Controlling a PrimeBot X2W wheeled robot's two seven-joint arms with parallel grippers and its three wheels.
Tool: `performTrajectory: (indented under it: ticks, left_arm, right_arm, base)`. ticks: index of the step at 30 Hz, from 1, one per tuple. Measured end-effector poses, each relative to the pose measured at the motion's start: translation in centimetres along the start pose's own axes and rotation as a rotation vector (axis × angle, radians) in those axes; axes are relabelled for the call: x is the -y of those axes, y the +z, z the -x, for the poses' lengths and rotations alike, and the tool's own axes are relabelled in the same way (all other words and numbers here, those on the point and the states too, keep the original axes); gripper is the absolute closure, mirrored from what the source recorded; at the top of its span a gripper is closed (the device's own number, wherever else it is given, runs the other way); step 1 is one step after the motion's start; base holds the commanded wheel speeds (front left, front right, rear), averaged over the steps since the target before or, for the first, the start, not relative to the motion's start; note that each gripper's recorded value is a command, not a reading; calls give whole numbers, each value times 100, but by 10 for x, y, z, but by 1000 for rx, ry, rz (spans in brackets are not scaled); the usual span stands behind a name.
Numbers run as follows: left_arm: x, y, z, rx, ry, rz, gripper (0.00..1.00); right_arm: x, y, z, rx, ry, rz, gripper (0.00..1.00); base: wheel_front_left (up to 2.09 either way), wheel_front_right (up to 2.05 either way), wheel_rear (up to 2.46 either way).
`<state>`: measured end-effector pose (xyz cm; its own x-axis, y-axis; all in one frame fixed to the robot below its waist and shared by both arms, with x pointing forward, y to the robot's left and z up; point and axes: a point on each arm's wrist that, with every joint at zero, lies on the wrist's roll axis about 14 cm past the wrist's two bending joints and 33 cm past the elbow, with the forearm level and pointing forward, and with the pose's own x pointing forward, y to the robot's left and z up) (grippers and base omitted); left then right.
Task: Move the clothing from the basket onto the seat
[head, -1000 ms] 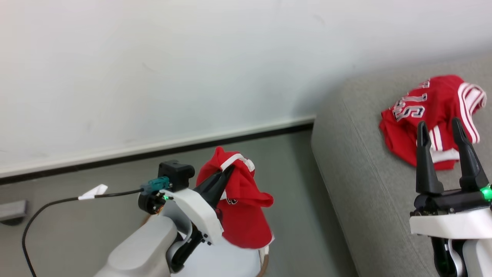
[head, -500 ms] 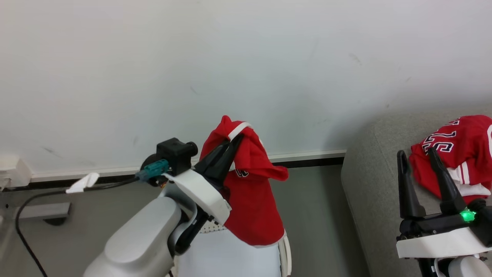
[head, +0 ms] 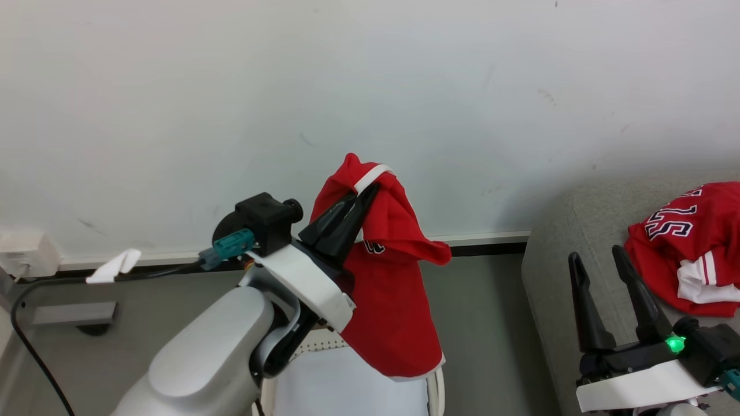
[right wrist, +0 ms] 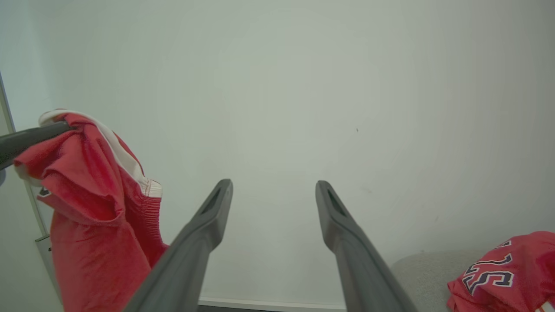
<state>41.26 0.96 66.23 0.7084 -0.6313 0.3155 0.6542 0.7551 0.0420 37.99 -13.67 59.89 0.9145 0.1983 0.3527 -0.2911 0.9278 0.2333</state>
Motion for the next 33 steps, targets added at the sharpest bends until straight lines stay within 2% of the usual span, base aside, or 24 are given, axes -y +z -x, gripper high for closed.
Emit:
performTrajectory:
  ticks: [4,9,21,33]
  left_arm:
    - [2,1,2,1,-2,1,100]
    - [4,-1,6,-7,-3,4,100]
    - [21,-5,13,-26,-35,20,100]
    - [35,-11,26,-61,-64,28,100]
  right_arm:
    - [-10,-6,-1,-20,33,-17,0]
    - [-40,-25,1,-91,149,-50,0]
    - [-119,-82,5,-298,449,-40,0]
    - [-155,-110,-7,-400,574,-48,0]
  base:
    - [0,0,0]
    - [0,0,0]
    - [0,0,0]
    - [0,0,0]
